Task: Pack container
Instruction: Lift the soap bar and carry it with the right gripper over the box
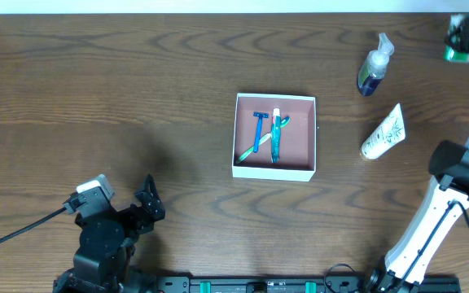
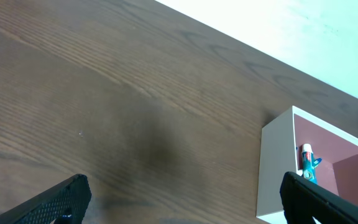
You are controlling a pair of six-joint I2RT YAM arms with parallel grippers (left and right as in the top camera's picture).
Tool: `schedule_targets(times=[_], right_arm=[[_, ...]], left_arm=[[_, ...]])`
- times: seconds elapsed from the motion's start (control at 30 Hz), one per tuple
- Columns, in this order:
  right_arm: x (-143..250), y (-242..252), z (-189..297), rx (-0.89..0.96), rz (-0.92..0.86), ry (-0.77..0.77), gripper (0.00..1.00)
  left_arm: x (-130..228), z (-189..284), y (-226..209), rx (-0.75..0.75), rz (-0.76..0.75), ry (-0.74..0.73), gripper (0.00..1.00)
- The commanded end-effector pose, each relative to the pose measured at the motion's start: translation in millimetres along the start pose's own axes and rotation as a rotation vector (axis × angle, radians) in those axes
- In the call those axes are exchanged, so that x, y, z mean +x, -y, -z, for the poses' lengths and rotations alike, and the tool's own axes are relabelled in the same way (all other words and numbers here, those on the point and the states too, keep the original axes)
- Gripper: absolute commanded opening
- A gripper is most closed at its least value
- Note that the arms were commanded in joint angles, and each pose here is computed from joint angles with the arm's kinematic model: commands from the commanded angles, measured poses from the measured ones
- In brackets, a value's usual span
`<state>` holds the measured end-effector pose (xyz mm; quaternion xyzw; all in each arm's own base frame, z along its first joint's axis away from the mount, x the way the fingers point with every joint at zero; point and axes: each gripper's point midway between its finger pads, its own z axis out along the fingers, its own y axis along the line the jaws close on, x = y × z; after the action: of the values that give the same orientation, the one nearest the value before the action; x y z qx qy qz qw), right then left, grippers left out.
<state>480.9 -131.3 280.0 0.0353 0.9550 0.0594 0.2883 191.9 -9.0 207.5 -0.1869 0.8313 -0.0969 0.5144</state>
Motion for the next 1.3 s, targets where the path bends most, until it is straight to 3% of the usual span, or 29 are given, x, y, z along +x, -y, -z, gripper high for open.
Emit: schedule_targets(times=[0.0,0.2,0.47,0.77,1.03,1.27], right_arm=[[-23,-77,64,-0.1,0.052,0.163,0.28],[-20,-151,112,-0.03,0.052,0.245,0.29],[2,-238,104,-0.001,0.04,0.221,0.31],[54,-284,42,0.016,-0.024,-0.038,0.34],[115,-293,-13,0.179,-0.011,-0.243,0.39],[144,-305,-52,0.225,-0.069,-0.295,0.3]], left_arm=[[-2,1,-2,-0.007,0.013,0.012,0.98],[-2,1,-2,-0.007,0.013,0.012,0.98],[-2,1,-2,-0.007,0.013,0.012,0.98],[-2,1,-2,-0.007,0.013,0.012,0.98],[-2,1,-2,-0.007,0.013,0.012,0.98],[-2,1,-2,-0.007,0.013,0.012,0.98]])
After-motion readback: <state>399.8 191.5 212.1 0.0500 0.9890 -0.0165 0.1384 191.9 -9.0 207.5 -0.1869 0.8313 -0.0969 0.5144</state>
